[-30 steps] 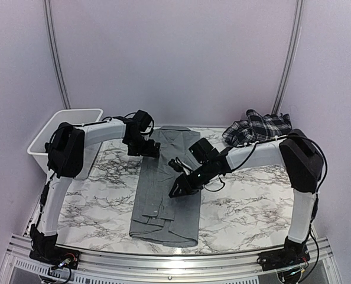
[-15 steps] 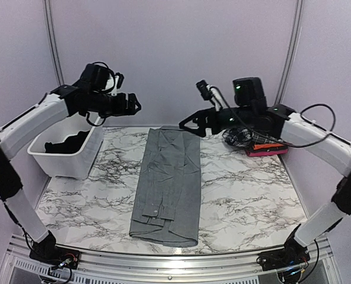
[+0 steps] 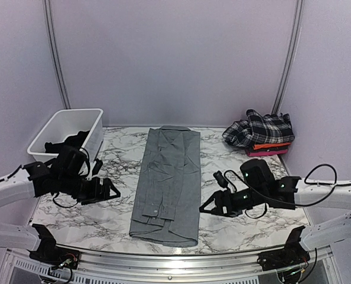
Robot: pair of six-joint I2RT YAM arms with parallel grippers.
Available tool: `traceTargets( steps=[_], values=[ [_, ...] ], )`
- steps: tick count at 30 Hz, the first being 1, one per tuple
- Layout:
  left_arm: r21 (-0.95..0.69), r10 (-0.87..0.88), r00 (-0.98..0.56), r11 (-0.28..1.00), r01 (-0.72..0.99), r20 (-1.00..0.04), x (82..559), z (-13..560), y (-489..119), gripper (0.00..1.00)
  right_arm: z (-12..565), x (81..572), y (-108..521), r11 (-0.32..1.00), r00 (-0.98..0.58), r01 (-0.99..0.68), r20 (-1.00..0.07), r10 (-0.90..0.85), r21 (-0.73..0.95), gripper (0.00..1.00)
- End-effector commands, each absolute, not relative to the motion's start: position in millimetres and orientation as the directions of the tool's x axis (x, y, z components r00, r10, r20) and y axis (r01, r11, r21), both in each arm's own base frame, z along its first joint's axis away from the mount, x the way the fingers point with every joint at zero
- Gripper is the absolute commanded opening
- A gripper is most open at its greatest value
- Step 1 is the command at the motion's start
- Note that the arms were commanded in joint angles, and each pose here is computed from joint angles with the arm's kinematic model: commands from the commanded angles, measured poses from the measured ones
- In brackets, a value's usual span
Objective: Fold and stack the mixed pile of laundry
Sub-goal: Pick up the rectangle-folded shirt from the center of the board.
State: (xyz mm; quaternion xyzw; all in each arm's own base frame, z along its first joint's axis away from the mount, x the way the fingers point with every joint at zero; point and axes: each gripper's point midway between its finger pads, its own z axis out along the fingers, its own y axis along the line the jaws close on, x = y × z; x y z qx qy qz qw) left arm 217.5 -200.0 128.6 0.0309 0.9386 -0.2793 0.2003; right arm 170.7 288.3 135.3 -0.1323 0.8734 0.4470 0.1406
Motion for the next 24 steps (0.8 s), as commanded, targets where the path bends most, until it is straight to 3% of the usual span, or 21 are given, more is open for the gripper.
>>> traceTargets(
  steps=[1, 10, 18, 24],
  values=[
    [-0.638, -0.155, -0.946, 0.768, 0.067, -0.286, 176, 115, -207, 0.92, 128, 146, 296, 0.552, -0.968, -0.19, -0.248, 0.031, 0.812, 0.8],
    [-0.601, -0.154, -0.973, 0.799, -0.021, -0.171, 149, 62, -202, 0.71, 70, 125, 313, 0.652, -0.987, -0.125, -0.161, -0.004, 0.748, 0.64],
    [-0.604, -0.11, -0.989, 0.796, -0.031, -0.094, 141, 32, -220, 0.64, 40, 128, 310, 0.71, -0.994, -0.043, -0.101, 0.04, 0.703, 0.42],
    [-0.619, -0.089, -0.994, 0.785, -0.029, -0.066, 142, 20, -240, 0.59, 29, 129, 329, 0.698, -0.998, -0.048, -0.068, 0.001, 0.714, 0.37]
  ],
)
